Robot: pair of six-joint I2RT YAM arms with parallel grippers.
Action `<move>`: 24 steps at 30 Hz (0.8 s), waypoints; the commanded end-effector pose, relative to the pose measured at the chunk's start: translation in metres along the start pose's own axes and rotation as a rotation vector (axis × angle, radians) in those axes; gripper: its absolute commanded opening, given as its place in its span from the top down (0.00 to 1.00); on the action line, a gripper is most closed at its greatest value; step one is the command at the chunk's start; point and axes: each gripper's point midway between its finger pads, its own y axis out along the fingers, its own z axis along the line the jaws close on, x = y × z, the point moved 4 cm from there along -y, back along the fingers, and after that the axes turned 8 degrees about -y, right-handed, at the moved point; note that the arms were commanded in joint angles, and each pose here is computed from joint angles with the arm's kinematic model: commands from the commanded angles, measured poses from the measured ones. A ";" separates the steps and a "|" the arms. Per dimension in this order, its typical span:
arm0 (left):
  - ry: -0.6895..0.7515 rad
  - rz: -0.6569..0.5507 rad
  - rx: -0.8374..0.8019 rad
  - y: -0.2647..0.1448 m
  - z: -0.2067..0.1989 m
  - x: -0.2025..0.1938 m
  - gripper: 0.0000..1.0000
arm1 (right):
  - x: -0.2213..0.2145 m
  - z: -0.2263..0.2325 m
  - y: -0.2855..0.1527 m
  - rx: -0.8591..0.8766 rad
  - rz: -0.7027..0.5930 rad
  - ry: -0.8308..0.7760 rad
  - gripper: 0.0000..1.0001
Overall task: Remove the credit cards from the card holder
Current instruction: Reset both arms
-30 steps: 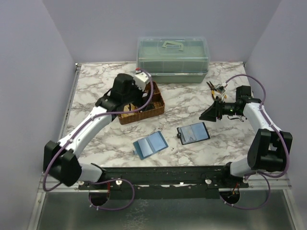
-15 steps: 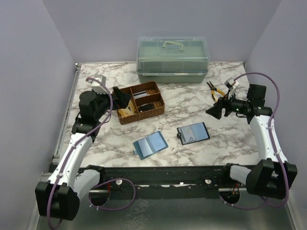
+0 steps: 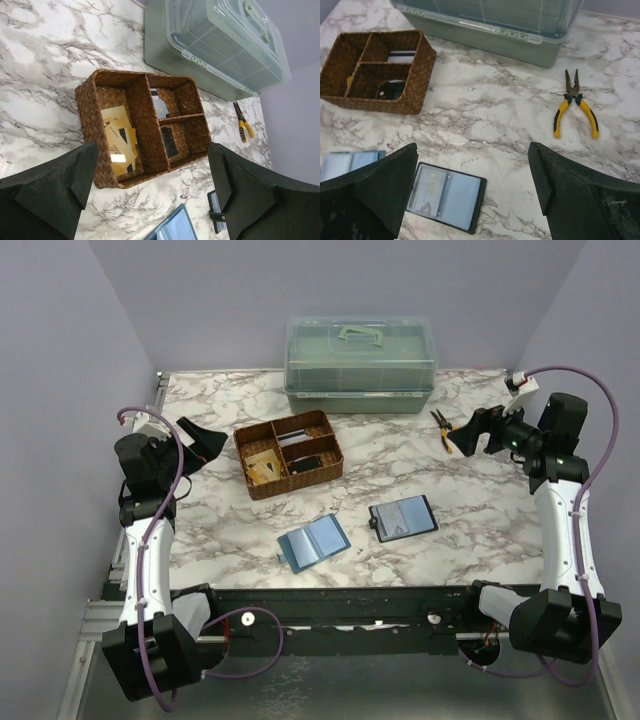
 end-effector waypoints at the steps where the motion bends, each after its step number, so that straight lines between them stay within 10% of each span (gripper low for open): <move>1: -0.006 -0.018 0.018 -0.013 -0.013 0.010 0.01 | 0.033 -0.016 -0.007 -0.134 -0.072 0.081 0.01; 24: 0.001 0.003 -0.008 -0.029 -0.038 0.017 0.01 | 0.061 -0.007 -0.024 -0.185 -0.175 0.160 0.01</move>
